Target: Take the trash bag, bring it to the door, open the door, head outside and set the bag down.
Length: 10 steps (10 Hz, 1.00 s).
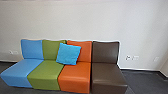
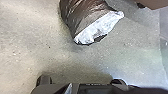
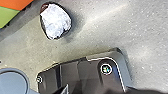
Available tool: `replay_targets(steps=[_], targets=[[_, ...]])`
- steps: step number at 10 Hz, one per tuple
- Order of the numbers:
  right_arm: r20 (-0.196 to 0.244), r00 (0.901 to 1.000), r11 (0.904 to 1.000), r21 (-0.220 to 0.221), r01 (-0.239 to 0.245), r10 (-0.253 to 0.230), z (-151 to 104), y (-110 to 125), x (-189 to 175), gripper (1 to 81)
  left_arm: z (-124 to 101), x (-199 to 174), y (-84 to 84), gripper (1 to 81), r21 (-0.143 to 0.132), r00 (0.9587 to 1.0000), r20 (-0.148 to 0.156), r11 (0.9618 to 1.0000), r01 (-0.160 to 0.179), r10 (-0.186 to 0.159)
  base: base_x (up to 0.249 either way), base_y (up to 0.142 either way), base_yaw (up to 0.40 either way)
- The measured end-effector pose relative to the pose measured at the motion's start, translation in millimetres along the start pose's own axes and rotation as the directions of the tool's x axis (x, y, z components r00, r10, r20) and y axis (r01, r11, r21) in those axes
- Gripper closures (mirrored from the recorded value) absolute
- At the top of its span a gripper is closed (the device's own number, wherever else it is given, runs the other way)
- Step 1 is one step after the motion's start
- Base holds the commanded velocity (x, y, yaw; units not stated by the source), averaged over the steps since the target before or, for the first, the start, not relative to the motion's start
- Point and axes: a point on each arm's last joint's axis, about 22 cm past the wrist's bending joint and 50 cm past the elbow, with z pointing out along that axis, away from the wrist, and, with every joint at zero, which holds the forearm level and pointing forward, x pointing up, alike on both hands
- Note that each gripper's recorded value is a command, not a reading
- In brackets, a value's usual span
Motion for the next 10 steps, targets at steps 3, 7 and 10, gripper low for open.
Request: replay_targets(steps=[3,7,10], targets=[[0.030,0.9995,0.9999,-0.006,-0.012,0.012,18.8,11.7,18.7,1.0,32.4,8.8,-16.4,1.0,0.007,0.9989,0.029,0.9994,0.035,-0.035,0.000,0.000,0.000],[0.028,0.9995,0.9999,-0.008,-0.014,0.014,38.3,20.7,68.3,1.0,62.6,38.6,-29.5,1.0,0.014,0.9973,0.036,0.9979,0.063,-0.063,0.000,0.000,0.000],[-0.016,0.9991,0.9984,0.039,0.040,-0.039,53.2,0.5,124.3,1.0,82.2,60.3,-19.9,1.0,-0.015,0.9982,0.022,0.9983,0.056,-0.055,0.000,0.000,0.000]])
